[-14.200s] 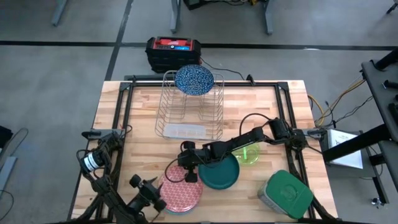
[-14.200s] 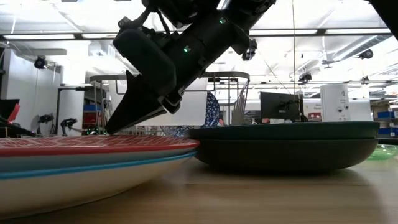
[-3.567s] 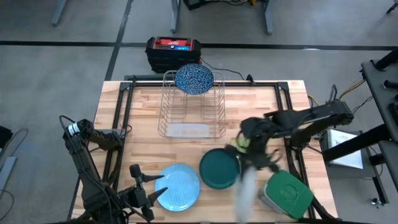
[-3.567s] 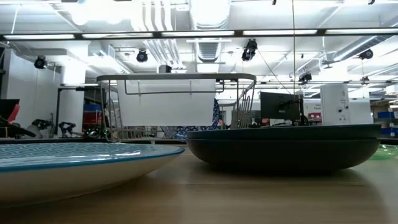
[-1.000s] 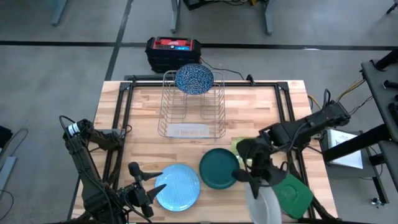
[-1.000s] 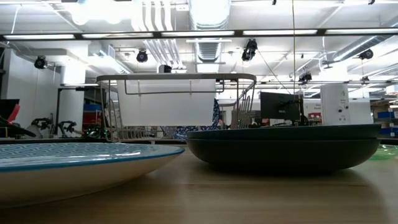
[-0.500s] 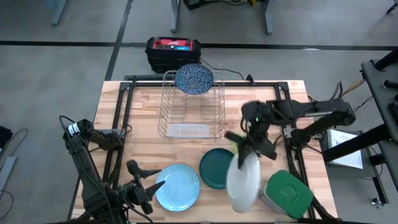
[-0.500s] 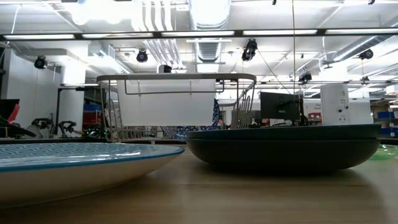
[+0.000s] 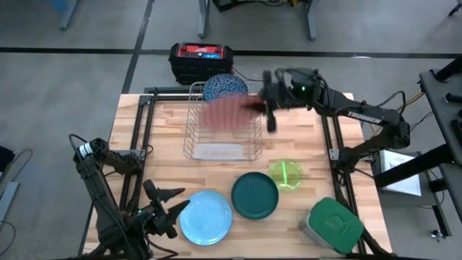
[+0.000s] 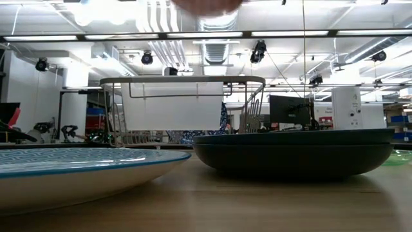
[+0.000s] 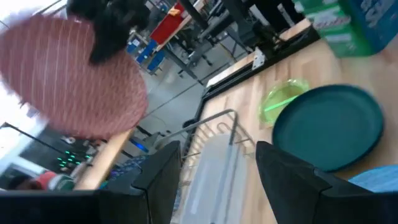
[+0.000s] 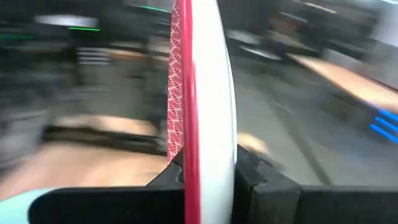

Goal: Sort dishes
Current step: Put the orange patterned plate into the dish rack

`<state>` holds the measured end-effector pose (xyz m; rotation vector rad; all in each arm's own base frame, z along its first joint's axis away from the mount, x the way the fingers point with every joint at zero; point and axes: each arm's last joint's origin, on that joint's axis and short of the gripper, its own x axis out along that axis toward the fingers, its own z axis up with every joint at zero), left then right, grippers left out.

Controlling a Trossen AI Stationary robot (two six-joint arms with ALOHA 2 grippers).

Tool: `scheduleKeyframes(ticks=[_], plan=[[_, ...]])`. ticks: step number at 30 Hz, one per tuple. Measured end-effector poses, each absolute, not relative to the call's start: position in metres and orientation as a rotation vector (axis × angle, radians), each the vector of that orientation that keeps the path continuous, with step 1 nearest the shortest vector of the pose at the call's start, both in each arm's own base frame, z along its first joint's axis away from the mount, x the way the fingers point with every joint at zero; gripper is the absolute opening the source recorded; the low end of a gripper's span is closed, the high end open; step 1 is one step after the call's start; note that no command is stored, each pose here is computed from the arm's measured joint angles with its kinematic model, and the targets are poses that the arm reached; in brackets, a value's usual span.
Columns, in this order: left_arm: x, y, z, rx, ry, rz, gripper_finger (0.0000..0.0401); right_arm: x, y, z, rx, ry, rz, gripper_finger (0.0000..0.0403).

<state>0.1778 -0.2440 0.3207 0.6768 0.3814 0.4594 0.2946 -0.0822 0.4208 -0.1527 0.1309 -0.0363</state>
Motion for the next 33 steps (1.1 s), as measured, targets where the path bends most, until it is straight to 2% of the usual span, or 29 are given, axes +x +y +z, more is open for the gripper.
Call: scheduleKeyframes(ticks=[4, 7, 10, 16, 22, 33], plan=[[0.181, -0.241, 0.321, 0.696, 0.378, 0.473, 0.02, 0.288, -0.108, 0.415, -0.128, 0.182, -0.414, 0.0027], [0.184, -0.239, 0.322, 0.724, 0.372, 0.487, 0.02, 0.284, -0.123, 0.409, -0.156, 0.213, -0.544, 0.0027], [0.186, -0.236, 0.322, 0.745, 0.367, 0.499, 0.02, 0.287, -0.138, 0.403, -0.195, 0.221, -0.531, 0.0027], [0.194, -0.231, 0.323, 0.754, 0.377, 0.528, 0.02, 0.301, -0.174, 0.373, -0.12, 0.26, -0.338, 0.0027], [0.203, -0.223, 0.323, 0.783, 0.405, 0.56, 0.02, 0.317, -0.207, 0.347, -0.109, 0.246, -0.383, 0.0027], [0.212, -0.206, 0.329, 0.824, 0.446, 0.603, 0.02, 0.345, -0.244, 0.296, -0.127, 0.355, -0.347, 0.0027]])
